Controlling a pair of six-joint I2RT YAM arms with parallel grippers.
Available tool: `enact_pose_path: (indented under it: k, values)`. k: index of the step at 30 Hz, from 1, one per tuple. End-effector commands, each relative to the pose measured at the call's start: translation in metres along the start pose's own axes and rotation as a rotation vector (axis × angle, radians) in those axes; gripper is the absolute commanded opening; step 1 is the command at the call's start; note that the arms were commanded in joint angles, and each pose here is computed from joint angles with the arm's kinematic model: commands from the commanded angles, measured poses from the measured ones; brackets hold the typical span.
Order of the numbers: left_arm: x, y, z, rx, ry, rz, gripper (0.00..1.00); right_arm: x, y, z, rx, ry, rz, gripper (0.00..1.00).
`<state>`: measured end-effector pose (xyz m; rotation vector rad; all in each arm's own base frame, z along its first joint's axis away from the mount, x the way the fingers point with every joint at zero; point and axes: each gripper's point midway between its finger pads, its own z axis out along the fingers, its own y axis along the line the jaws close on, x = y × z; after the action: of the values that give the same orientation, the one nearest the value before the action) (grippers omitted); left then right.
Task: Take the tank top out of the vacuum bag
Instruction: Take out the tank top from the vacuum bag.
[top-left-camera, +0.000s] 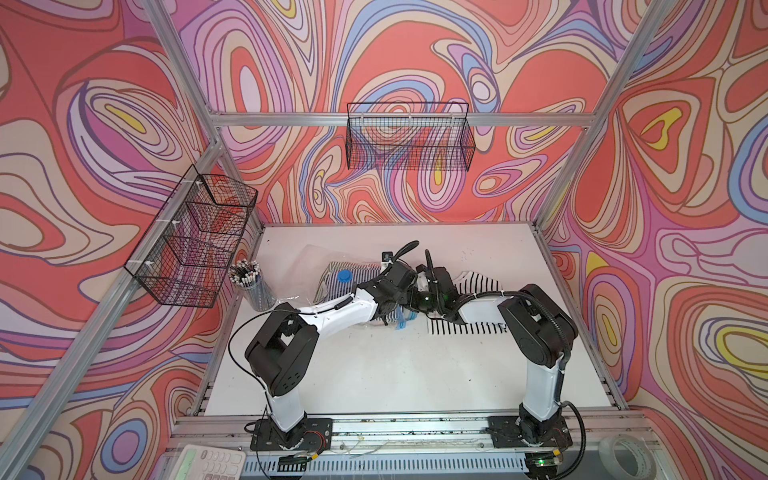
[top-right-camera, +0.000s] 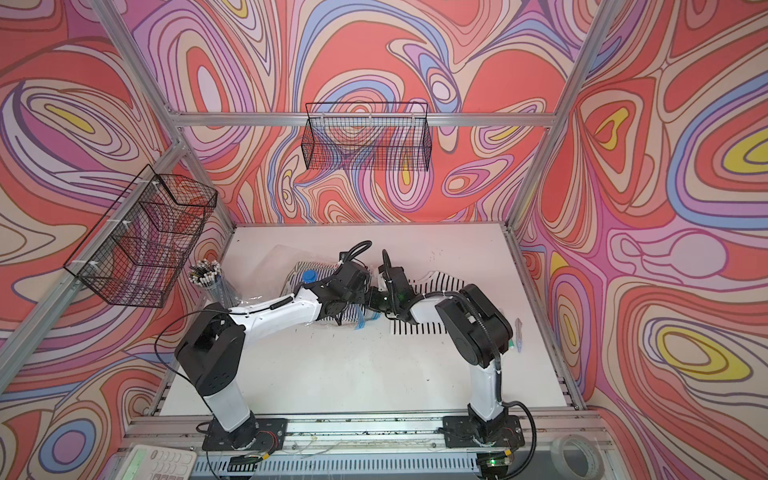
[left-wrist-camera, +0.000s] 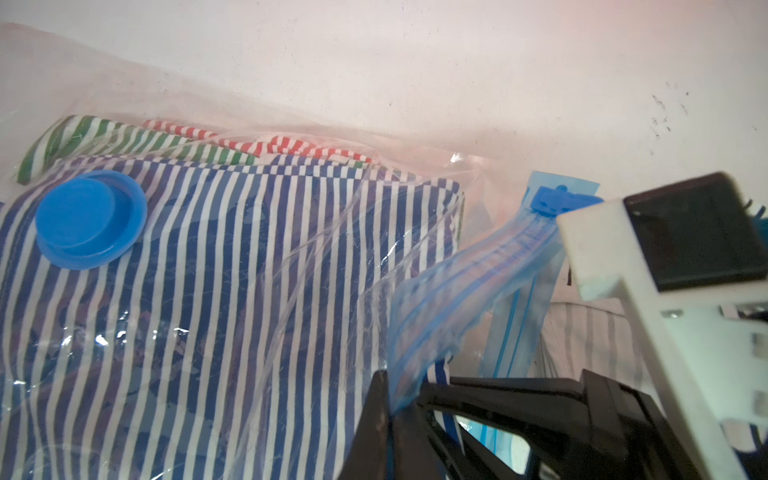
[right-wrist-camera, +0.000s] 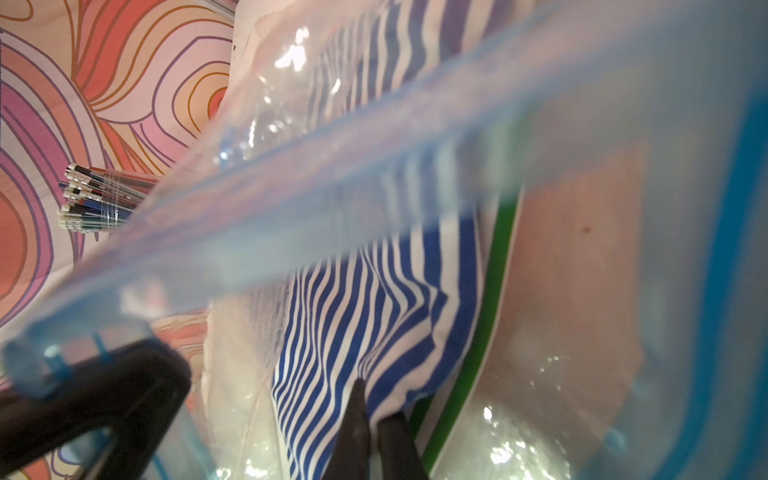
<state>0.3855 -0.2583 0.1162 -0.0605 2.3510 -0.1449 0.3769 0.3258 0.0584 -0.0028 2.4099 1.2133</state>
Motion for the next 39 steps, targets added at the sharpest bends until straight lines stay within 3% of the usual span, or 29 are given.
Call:
enact_pose_path:
  k: [1, 39]
  values:
    - [-0.008, 0.004, -0.005, 0.003, -0.031, -0.024, 0.00, -0.005, 0.015, -0.003, -0.027, -0.013, -0.035, 0.00]
    - [-0.004, 0.043, 0.009, -0.107, -0.019, -0.120, 0.00, -0.030, 0.024, -0.030, 0.116, -0.060, -0.165, 0.00]
